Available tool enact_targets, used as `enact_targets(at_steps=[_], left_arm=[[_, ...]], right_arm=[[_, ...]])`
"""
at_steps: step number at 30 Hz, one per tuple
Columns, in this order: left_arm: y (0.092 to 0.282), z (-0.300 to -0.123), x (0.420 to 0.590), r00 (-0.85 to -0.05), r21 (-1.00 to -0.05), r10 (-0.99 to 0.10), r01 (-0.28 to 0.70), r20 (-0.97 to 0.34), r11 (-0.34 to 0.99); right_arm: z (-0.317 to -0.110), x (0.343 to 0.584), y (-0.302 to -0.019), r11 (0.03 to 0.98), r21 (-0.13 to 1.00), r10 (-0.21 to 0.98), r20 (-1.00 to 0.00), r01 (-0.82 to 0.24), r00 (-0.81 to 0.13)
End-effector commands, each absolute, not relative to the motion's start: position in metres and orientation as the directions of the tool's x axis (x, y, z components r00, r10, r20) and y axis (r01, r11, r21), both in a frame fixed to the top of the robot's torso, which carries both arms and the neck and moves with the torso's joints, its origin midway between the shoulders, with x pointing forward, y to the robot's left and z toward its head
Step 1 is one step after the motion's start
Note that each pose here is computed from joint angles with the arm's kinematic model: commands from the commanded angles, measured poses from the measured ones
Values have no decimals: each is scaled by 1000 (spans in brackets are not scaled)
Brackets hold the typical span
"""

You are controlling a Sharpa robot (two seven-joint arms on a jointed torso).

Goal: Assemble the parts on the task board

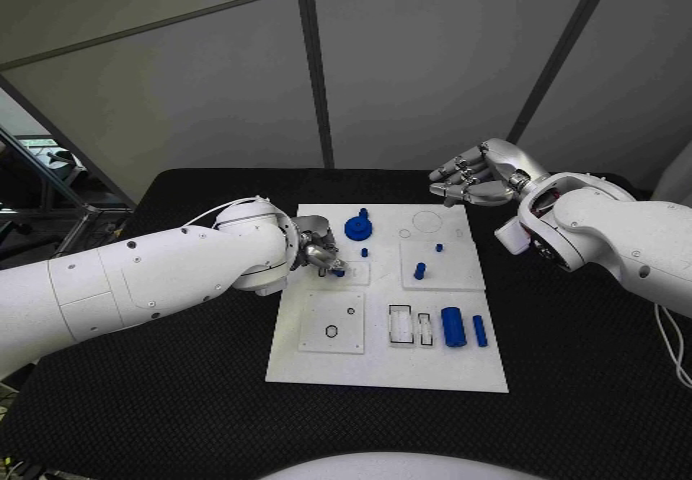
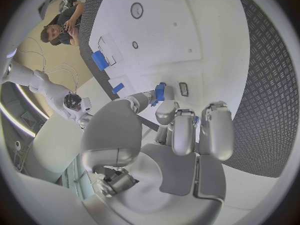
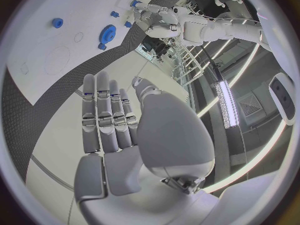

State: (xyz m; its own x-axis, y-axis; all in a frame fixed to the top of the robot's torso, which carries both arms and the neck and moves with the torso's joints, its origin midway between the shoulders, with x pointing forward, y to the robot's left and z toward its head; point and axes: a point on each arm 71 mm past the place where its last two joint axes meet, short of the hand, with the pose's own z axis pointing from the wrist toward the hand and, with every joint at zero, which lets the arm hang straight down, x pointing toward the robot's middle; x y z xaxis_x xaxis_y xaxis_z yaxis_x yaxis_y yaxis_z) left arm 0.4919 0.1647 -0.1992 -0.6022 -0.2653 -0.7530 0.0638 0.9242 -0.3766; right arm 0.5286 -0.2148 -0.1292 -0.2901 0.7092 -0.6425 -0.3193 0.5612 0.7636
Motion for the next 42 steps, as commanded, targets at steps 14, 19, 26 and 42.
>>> enact_targets(at_steps=[14,19,26,42], left_arm=[[162,-203,491,-625,-362,-240,73,-743,929],[161,-203,491,-629,-359,-236,74,-741,930],[161,-203,491,-629,-358,-235,74,-741,931],[160,-203,492,-632,-357,-232,76,-740,931]], right_arm=[[-128,529,-214,560,763,706,-644,-323,-296],[-128,529,-214,561,763,706,-644,-323,-296],[-128,529,-214,561,763,706,-644,-322,-296],[-128,529,-214,561,763,705,-644,-321,-296]])
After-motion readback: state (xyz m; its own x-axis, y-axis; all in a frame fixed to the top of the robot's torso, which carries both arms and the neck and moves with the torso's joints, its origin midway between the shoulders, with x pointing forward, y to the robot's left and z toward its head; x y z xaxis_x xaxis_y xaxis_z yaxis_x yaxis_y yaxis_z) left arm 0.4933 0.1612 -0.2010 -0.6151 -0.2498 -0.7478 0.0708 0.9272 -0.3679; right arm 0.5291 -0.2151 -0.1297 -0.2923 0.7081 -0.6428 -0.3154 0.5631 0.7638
